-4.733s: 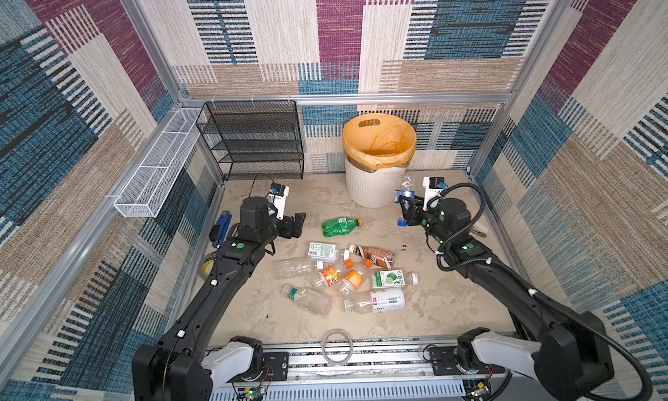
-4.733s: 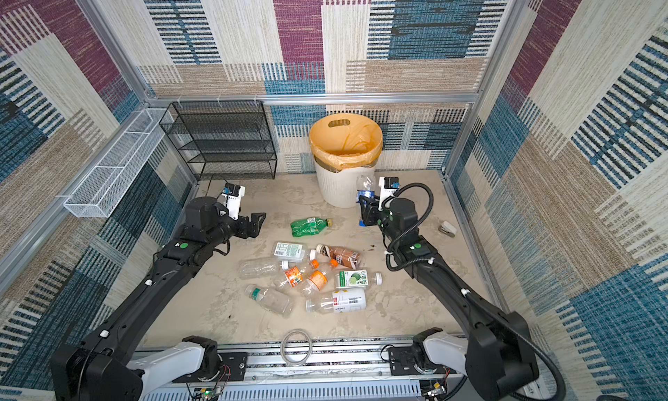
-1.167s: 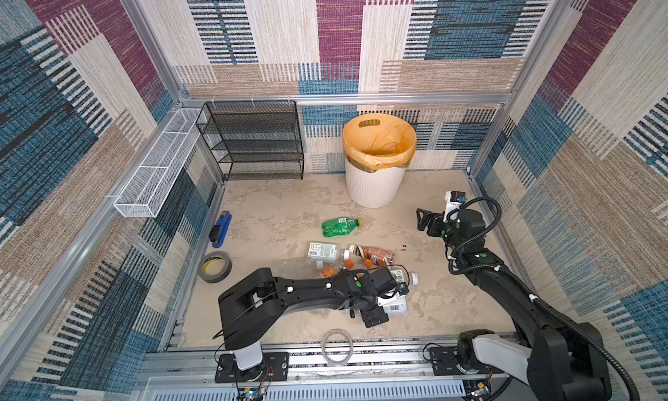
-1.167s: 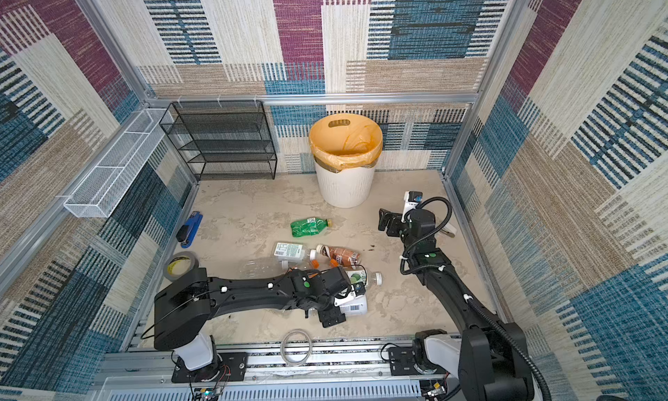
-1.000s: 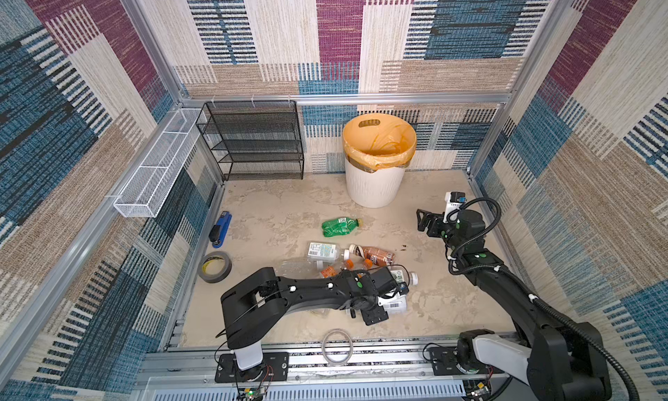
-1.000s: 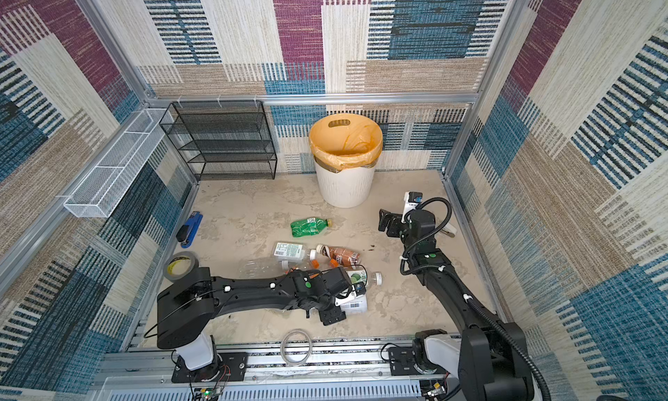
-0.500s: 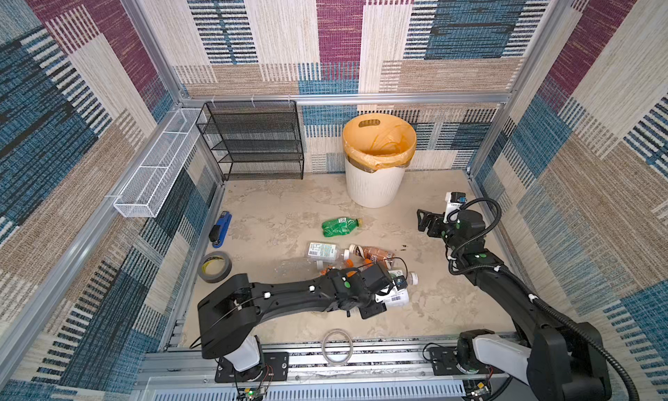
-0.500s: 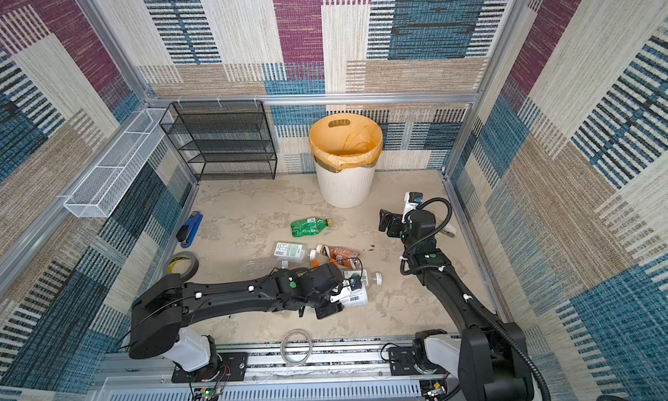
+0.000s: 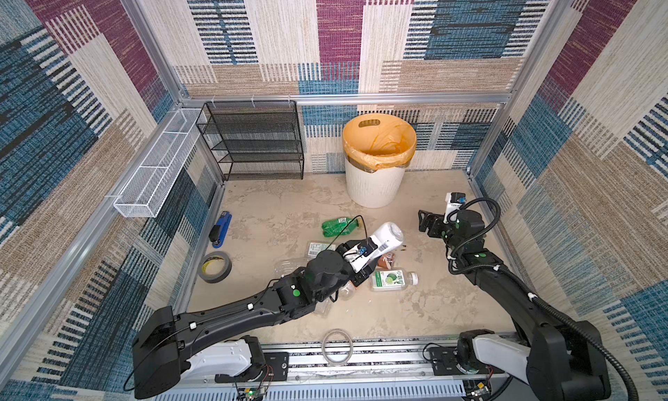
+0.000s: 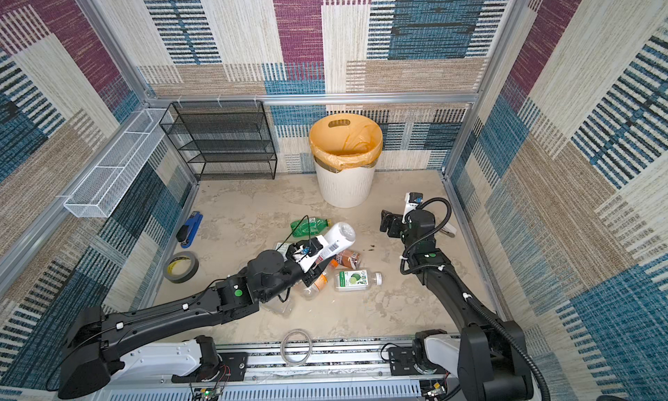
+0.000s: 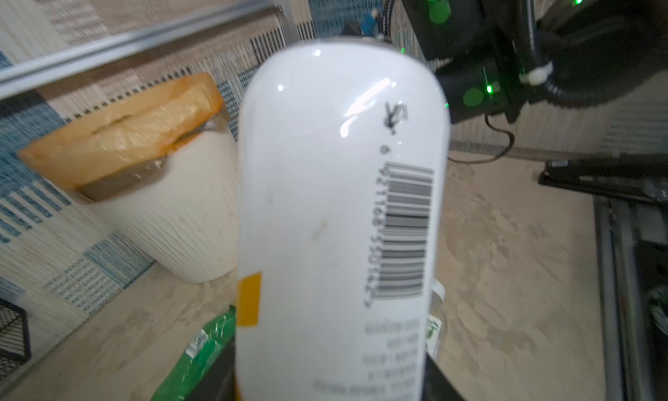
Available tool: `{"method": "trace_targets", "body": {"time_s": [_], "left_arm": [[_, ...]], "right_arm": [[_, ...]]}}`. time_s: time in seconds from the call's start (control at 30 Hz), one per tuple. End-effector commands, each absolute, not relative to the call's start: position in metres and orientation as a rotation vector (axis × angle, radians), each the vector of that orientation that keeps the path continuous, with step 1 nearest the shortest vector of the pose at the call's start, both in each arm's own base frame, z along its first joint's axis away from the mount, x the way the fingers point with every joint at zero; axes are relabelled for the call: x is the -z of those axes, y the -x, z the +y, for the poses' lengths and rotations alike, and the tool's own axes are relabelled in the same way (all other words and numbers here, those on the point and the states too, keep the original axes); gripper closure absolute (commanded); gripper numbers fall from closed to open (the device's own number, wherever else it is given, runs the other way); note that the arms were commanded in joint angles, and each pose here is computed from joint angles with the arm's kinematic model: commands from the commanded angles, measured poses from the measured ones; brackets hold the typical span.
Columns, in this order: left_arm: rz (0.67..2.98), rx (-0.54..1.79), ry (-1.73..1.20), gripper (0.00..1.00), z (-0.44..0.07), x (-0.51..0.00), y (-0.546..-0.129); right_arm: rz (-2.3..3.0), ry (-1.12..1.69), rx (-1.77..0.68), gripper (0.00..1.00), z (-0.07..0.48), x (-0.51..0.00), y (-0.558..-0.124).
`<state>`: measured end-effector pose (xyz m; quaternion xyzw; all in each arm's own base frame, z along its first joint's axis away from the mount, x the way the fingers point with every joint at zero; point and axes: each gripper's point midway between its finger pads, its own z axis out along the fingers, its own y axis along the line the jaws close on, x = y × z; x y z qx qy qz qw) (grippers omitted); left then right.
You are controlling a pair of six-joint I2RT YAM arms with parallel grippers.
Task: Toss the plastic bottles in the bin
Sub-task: 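Close left gripper on the white bottle and lift it, then carry white bottle over the bin and open left gripper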
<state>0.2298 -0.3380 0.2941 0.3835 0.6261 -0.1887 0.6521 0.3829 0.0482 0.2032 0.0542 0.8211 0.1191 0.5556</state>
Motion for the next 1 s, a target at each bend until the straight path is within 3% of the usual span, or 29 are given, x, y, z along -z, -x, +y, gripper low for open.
{"method": "trace_targets", "body": {"time_s": [0.0,0.4,0.5,0.6,0.7,0.8,0.97], "left_arm": [[1.026,0.415,-0.592,0.47,-0.312,-0.400,-0.232],[0.667,0.399,-0.407,0.47,-0.276,-0.502,-0.229],[0.774,0.450,-0.411,0.51,-0.287,-0.523,-0.275],[0.993,0.529,-0.449,0.51,-0.311,-0.537,-0.353],[1.267,0.635,-0.489,0.31,-0.337,-0.526,-0.430],[1.428,0.694,-0.567,0.13,-0.361,-0.510,-0.463],[1.461,0.685,-0.590,0.03,-0.372,-0.499,-0.477]], "right_arm": [[1.902,-0.108,-0.292,0.06,0.050,-0.214,-0.385],[1.837,-0.122,-0.378,0.08,0.057,-0.219,-0.380],[1.821,-0.118,-0.390,0.08,0.059,-0.224,-0.380],[1.799,-0.101,-0.432,0.09,0.065,-0.228,-0.379],[1.798,-0.067,-0.492,0.10,0.075,-0.230,-0.377],[1.817,-0.061,-0.515,0.11,0.078,-0.227,-0.372],[1.813,-0.051,-0.482,0.09,0.074,-0.230,-0.357]]}}
